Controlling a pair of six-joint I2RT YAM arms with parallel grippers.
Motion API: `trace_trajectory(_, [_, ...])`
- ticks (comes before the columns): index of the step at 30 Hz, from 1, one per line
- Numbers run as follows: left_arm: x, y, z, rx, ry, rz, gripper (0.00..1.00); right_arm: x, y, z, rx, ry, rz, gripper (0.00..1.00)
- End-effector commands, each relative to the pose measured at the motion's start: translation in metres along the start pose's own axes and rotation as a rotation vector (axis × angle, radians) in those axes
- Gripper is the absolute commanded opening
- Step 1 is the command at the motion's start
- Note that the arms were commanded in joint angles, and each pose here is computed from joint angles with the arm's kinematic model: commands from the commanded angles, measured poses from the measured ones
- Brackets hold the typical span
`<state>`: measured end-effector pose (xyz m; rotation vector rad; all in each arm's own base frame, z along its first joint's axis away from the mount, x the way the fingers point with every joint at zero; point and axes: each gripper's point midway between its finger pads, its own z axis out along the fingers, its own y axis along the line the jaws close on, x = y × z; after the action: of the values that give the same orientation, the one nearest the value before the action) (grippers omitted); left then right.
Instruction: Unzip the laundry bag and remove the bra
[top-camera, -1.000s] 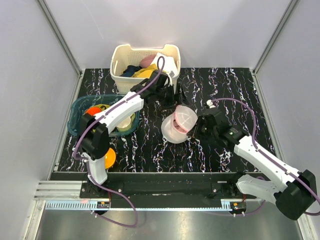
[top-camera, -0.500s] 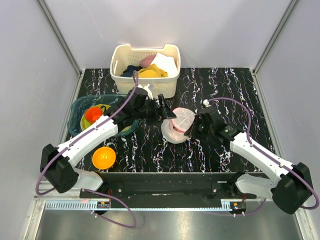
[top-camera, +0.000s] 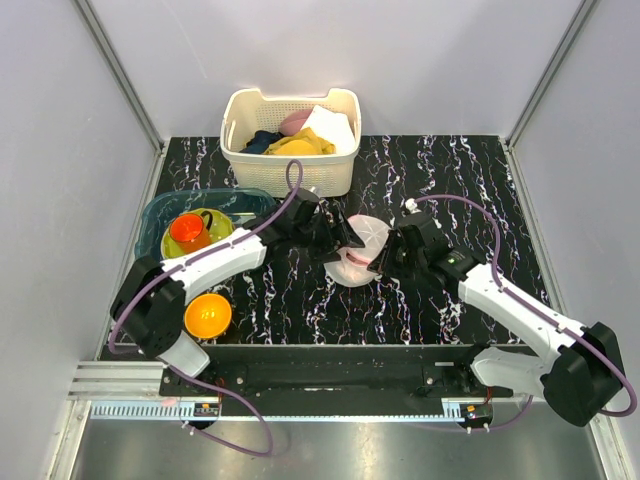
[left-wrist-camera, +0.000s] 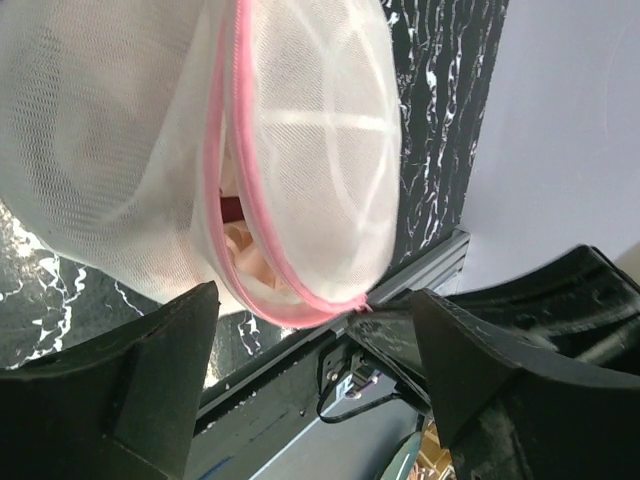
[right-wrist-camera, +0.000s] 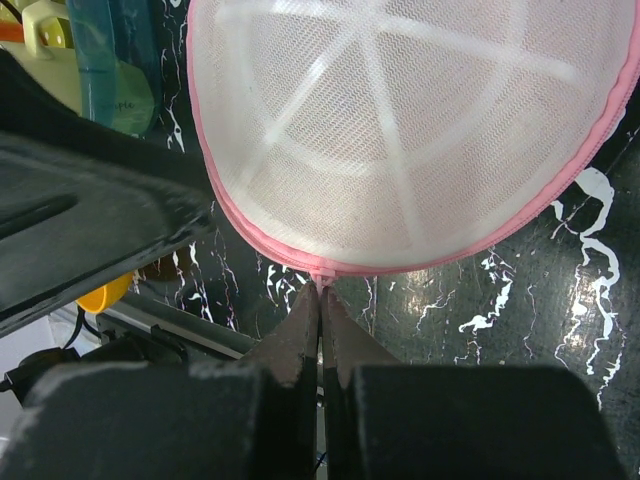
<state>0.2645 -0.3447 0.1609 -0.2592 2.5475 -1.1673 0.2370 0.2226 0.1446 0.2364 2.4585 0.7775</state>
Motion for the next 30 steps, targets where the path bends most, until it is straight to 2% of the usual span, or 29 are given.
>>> trace_trajectory(1, [-0.014, -0.024, 0.010, 0.067, -0.029, -0.003, 0.76, -0.009, 0.015, -0.009, -0.050, -0.033, -0.003, 0.00])
trace_trajectory(2, [-0.015, -0.025, 0.011, 0.068, -0.032, -0.002, 0.71, -0.010, 0.015, -0.009, -0.051, -0.036, -0.002, 0.00])
trace_trajectory(5, [-0.020, -0.028, 0.010, 0.057, -0.046, 0.019, 0.42, -0.007, 0.012, -0.010, -0.046, -0.034, -0.003, 0.00])
trace_trajectory(6, [-0.022, -0.027, 0.010, 0.049, -0.052, 0.025, 0.17, -0.005, 0.009, -0.010, -0.035, -0.030, -0.001, 0.00])
trace_trajectory(7, [-0.023, -0.026, 0.007, 0.036, -0.053, 0.029, 0.05, -0.003, 0.006, -0.010, -0.027, -0.025, -0.003, 0.00])
trace_trajectory(8, [-0.025, -0.026, 0.005, 0.031, -0.055, 0.044, 0.00, -0.002, 0.004, -0.012, -0.023, -0.027, -0.005, 0.00])
trace_trajectory(16, [-0.064, -0.038, -0.032, 0.061, -0.147, 0.089, 0.00, 0.015, -0.040, -0.020, 0.123, -0.014, -0.033, 0.00])
trace_trajectory(20, [-0.074, -0.038, -0.019, 0.043, -0.113, 0.121, 0.00, 0.020, -0.040, -0.032, 0.119, -0.001, -0.019, 0.00])
trace_trajectory(25, [-0.087, -0.048, 0.002, 0.062, -0.078, 0.154, 0.00, 0.007, -0.016, -0.056, 0.060, -0.031, -0.023, 0.00])
trace_trajectory(26, [-0.094, -0.062, 0.001, 0.089, -0.090, 0.182, 0.00, 0.005, -0.013, -0.058, 0.053, -0.037, -0.028, 0.00])
trace_trajectory(29, [-0.101, -0.064, 0.019, 0.078, -0.064, 0.197, 0.00, 0.004, -0.005, -0.051, 0.029, -0.024, -0.029, 0.00])
trace_trajectory(30, [-0.098, -0.059, 0.024, 0.057, -0.037, 0.195, 0.21, 0.003, -0.004, -0.047, 0.026, -0.022, -0.027, 0.00])
